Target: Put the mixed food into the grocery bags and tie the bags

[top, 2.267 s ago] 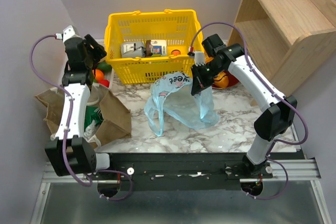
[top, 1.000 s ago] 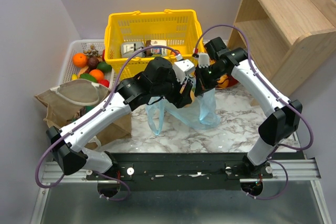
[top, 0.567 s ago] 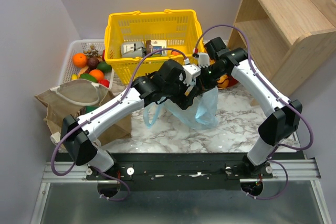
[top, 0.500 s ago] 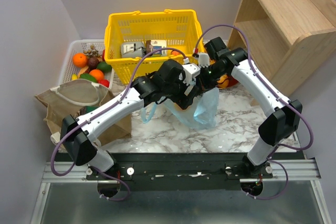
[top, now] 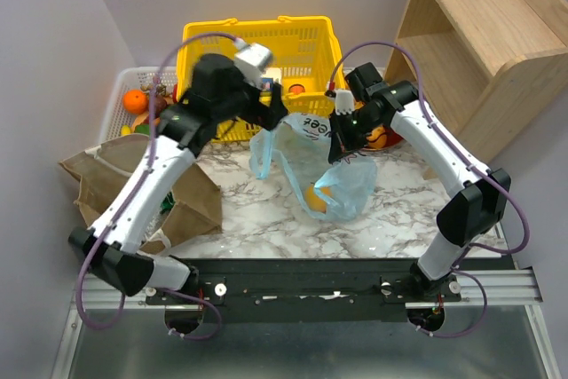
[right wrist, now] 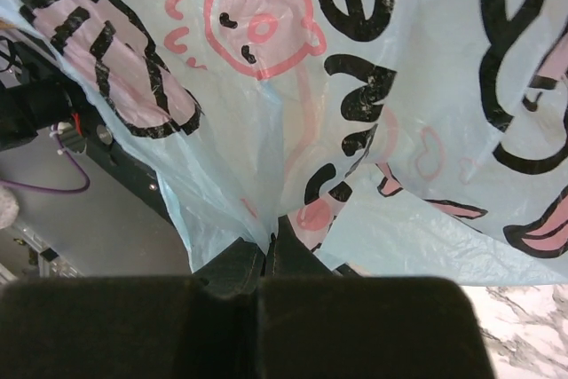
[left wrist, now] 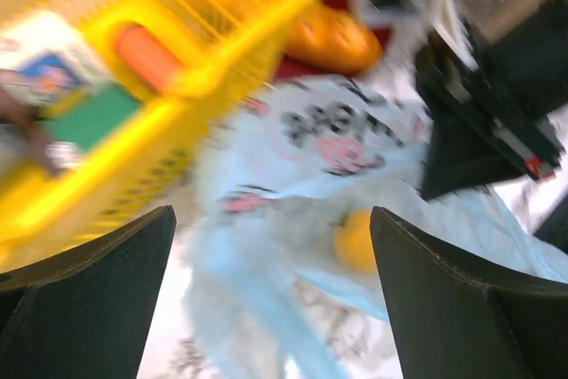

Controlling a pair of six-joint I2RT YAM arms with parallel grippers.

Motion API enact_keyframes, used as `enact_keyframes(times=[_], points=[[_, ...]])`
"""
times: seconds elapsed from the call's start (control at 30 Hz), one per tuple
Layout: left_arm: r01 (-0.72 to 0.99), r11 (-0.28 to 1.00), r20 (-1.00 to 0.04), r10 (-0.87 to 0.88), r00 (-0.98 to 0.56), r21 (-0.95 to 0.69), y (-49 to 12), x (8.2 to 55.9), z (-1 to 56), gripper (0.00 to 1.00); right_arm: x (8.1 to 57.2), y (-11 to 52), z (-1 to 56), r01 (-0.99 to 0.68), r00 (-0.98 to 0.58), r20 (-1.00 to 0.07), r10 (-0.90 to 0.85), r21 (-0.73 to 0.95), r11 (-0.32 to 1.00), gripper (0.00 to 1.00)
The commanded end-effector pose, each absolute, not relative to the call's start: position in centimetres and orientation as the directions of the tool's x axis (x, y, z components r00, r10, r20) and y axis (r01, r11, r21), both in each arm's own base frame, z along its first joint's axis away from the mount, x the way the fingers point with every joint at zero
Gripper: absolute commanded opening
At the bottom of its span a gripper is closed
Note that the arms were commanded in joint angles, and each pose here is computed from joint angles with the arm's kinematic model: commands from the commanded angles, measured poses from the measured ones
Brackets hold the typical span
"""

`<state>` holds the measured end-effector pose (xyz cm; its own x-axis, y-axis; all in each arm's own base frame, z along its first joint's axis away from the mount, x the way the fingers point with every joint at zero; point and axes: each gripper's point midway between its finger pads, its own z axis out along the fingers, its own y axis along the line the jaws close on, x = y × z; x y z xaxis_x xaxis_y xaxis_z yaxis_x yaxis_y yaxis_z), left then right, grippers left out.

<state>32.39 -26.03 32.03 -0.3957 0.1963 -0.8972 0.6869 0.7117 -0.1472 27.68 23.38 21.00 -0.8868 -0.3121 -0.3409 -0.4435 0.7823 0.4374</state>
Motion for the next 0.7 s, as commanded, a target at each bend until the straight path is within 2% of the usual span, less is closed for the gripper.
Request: enact_keyframes(times=[0.0,0.1,0.2,0.3,0.37,0.47,0.5,0.67], points=[[0.587,0.800,-0.978,0.003,-0.207,-0.122,-16.8,34.1,42.4,0.99,28.2,23.2,21.2,-0.449,-0.884,-0.343,-0.319,0.430,0.783,0.01],[0.416,0.887,-0.956,-0.085,-0.281,-0.201,-11.5,37.5,41.2,0.99,28.2,23.6,21.3,-0.453,-0.883,-0.340,-0.323,0.445,0.772,0.01],[0.087,0.966,-0.904,-0.195,-0.380,-0.245,-4.5,41.6,37.8,0.99,28.3,23.7,21.2,-0.455,-0.885,-0.328,-0.332,0.450,0.768,0.01],[-0.209,0.947,-0.891,-0.305,-0.336,-0.245,2.1,44.1,35.9,0.99,28.3,23.8,21.2,-0.456,-0.885,-0.319,-0.338,0.451,0.767,0.01],[-0.309,0.910,-0.895,-0.360,-0.265,-0.275,5.4,45.4,35.5,0.99,28.4,23.8,21.1,-0.457,-0.885,-0.317,-0.341,0.452,0.766,0.01],[-0.432,0.866,-0.885,-0.387,-0.259,-0.253,9.0,47.7,33.4,0.99,28.7,24.0,21.1,-0.456,-0.886,-0.311,-0.342,0.457,0.764,0.01],[-0.480,0.845,-0.868,-0.405,-0.287,-0.235,10.6,48.9,31.1,0.99,28.8,24.1,20.9,-0.453,-0.888,-0.303,-0.345,0.457,0.765,0.01],[-0.511,0.820,-0.861,-0.435,-0.265,-0.257,13.5,53.1,29.8,0.98,29.5,24.1,21.2,-0.453,-0.888,-0.299,-0.349,0.442,0.774,0.01]])
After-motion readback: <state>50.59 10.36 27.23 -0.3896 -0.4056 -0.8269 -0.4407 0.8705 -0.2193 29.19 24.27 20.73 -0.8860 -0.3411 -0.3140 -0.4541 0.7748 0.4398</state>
